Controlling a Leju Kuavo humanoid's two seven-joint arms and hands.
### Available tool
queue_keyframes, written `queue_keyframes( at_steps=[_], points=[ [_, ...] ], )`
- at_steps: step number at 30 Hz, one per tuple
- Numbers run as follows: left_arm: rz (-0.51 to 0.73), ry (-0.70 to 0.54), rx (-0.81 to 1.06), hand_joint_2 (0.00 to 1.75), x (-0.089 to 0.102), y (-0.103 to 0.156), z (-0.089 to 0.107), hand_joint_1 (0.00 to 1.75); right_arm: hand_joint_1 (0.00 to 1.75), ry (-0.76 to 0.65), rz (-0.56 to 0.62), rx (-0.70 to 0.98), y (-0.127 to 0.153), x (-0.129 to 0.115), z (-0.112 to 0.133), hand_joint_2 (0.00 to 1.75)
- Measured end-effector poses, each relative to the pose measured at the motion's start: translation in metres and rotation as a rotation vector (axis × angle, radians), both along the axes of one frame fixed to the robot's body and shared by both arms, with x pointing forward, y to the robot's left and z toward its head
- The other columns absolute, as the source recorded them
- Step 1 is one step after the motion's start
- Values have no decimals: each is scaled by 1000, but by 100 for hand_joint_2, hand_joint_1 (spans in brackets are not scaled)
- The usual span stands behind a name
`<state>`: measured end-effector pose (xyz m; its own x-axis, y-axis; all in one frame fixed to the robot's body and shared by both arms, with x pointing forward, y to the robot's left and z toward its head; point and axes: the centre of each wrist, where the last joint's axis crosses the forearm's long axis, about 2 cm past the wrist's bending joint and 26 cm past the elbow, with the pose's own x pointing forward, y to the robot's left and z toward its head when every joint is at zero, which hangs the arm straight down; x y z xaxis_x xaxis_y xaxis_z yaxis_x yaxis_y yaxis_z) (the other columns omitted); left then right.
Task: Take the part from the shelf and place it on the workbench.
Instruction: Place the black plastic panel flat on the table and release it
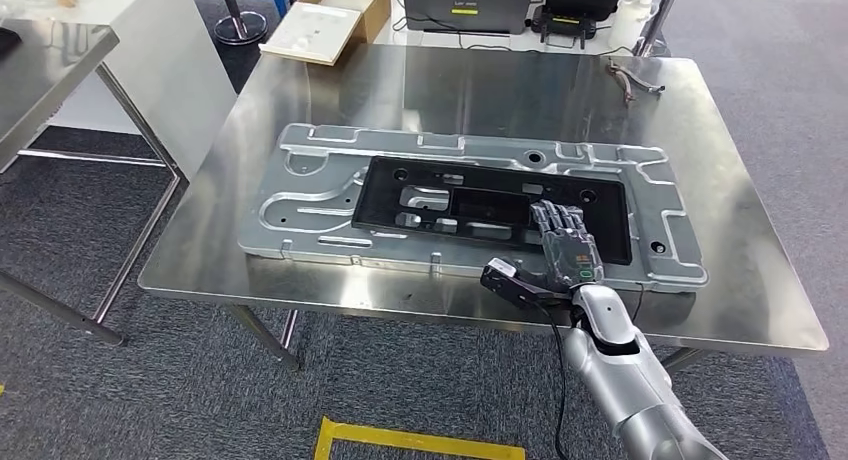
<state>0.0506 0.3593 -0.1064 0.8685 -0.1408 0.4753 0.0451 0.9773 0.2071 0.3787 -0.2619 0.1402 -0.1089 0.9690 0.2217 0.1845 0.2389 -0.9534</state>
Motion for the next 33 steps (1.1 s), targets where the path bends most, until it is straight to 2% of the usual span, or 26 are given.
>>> queue_keyframes(
  at_steps=[33],
  points=[
    [12, -12, -15, 0, 6, -4, 0, 0, 0, 4, 13, -22, 2, 0, -1, 0]
  ],
)
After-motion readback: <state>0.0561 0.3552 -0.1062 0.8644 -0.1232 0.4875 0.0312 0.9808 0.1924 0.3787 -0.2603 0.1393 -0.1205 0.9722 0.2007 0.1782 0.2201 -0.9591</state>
